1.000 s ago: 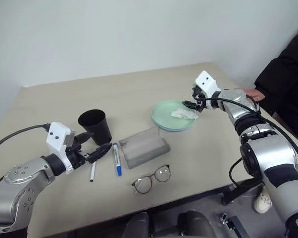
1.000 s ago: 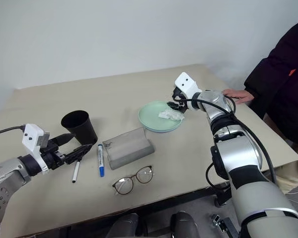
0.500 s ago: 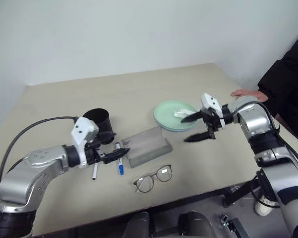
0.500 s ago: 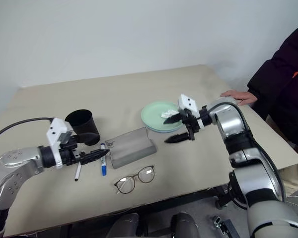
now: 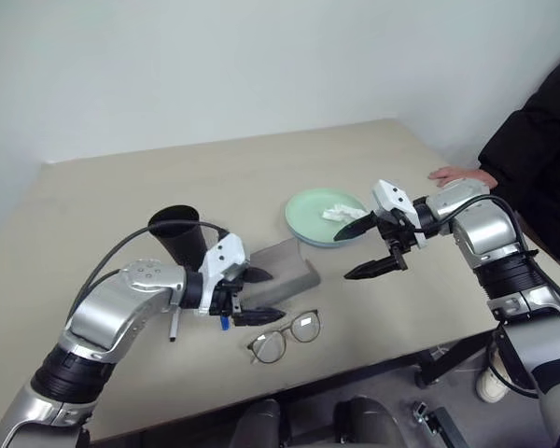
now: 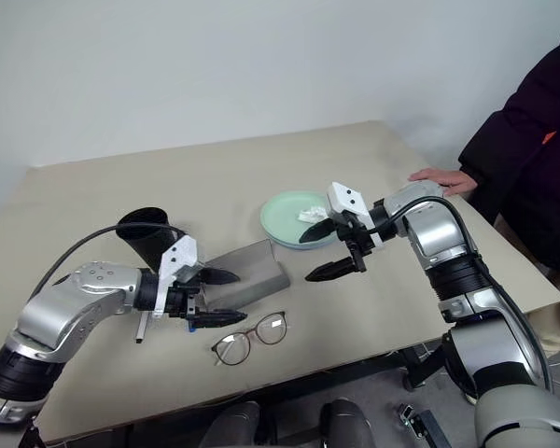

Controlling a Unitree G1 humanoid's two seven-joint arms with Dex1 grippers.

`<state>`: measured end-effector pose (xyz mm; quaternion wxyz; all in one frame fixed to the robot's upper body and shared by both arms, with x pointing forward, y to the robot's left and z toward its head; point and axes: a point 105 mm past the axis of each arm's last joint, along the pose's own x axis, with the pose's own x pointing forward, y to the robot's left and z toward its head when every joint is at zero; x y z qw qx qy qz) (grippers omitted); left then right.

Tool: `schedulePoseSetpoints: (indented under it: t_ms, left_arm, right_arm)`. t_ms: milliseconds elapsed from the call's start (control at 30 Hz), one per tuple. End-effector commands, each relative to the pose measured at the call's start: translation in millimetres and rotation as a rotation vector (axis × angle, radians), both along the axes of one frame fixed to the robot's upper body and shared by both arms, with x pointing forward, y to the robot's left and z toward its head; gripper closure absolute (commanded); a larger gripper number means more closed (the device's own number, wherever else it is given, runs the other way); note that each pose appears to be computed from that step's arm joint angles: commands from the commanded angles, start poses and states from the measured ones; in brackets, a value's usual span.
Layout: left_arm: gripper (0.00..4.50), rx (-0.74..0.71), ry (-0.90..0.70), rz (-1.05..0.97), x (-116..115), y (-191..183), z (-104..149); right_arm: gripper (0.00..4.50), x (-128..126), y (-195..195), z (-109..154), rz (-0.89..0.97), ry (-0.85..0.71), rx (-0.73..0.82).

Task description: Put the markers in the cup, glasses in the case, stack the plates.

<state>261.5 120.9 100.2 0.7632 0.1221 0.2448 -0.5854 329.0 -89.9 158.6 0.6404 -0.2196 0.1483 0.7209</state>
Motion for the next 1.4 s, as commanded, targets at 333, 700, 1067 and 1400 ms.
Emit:
schedulePoseSetpoints:
  t_ms: [333, 700, 1067, 1400]
  left_arm:
    - [0.00, 0.060, -0.016, -0.140, -9.4, -13.8, -8.1]
    - [0.00, 0.057, -0.003, -0.162, -10.4, -26.9, -16.6]
    - [0.92, 0.072, 0.013, -0.173, -12.5, -28.3, -19.5]
    - [2.63, 0.090, -0.010, -0.171, -9.6, -28.7, -21.0]
  right_arm:
    - [0.02, -3.6, 2.5, 7.5, 0.010, -0.044, 0.029]
    - [0.02, -2.6, 4.6, 5.6, 0.004, -0.045, 0.033]
    - [0.00, -2.6, 6.2, 4.3, 0.003, -0.043, 0.033]
    - [0.00, -3.5, 6.3, 4.1, 0.003, -0.042, 0.033]
